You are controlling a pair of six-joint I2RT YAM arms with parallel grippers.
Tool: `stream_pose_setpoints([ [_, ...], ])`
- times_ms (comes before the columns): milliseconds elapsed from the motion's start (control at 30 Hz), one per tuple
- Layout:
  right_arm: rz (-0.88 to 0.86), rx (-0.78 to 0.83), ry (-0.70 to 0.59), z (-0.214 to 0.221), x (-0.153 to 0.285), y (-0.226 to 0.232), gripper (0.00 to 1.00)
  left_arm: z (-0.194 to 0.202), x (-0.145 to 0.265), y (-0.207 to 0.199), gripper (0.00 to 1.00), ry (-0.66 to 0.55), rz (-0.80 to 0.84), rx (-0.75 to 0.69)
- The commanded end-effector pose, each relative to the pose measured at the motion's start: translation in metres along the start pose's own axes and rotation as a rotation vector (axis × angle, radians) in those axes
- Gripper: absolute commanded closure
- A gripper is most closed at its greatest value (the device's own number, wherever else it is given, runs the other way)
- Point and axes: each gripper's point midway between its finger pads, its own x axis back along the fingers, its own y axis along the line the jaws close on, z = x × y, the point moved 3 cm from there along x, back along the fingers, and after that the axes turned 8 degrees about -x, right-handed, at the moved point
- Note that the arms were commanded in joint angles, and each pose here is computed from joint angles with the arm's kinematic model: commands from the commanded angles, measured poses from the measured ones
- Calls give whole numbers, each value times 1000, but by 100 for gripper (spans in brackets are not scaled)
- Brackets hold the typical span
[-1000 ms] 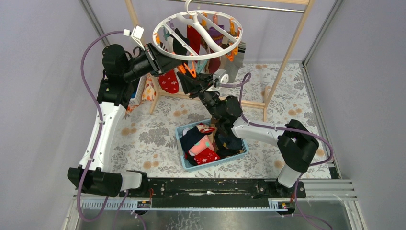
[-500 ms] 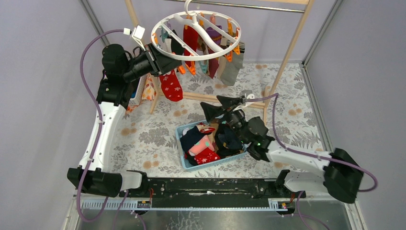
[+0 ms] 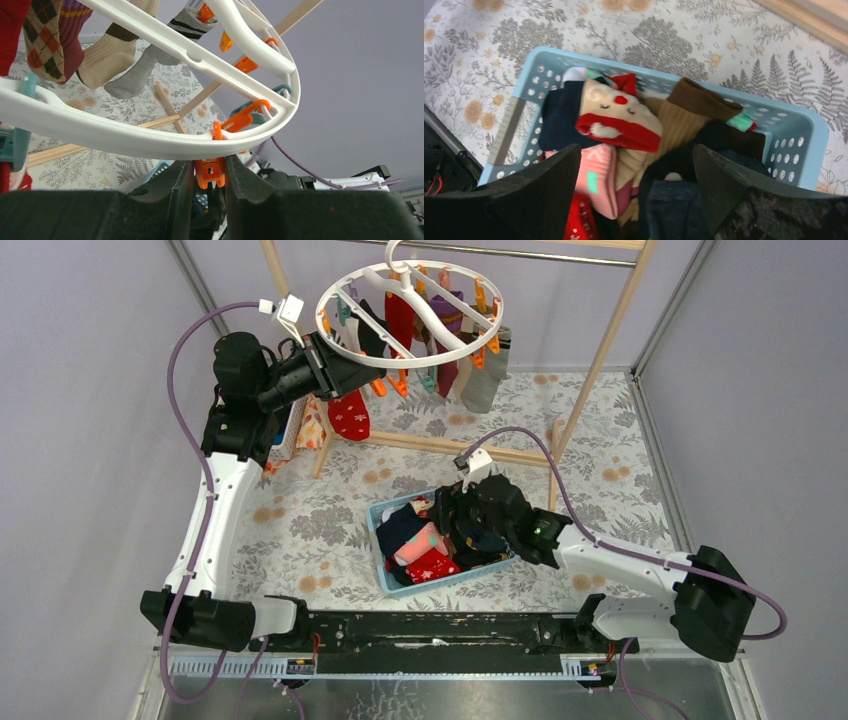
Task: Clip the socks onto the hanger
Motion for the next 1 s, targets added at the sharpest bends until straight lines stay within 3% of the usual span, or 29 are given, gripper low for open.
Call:
stream_pose_setpoints([
  [0,-98,-125,62,-15,-2,-3,13,-9,5,-14,93,-16,31,-61],
  [200,-272,-214,104,-23,-5,3,21,-8,6,-15,93,-16,32,-66],
  [500,-310,-323,203,-11,-24,7,34,-9,7,-16,93,-19,33,-78],
  [567,-342,-347,173,-18,-25,13,42,-9,7,-16,94,-19,32,-82],
  [867,-399,-349,78,-54,-13,29,100,-8,9,-17,95,-15,31,-97],
  [967,-399,-339,51,-66,-1,32,100,-8,9,-18,95,-15,32,-97],
])
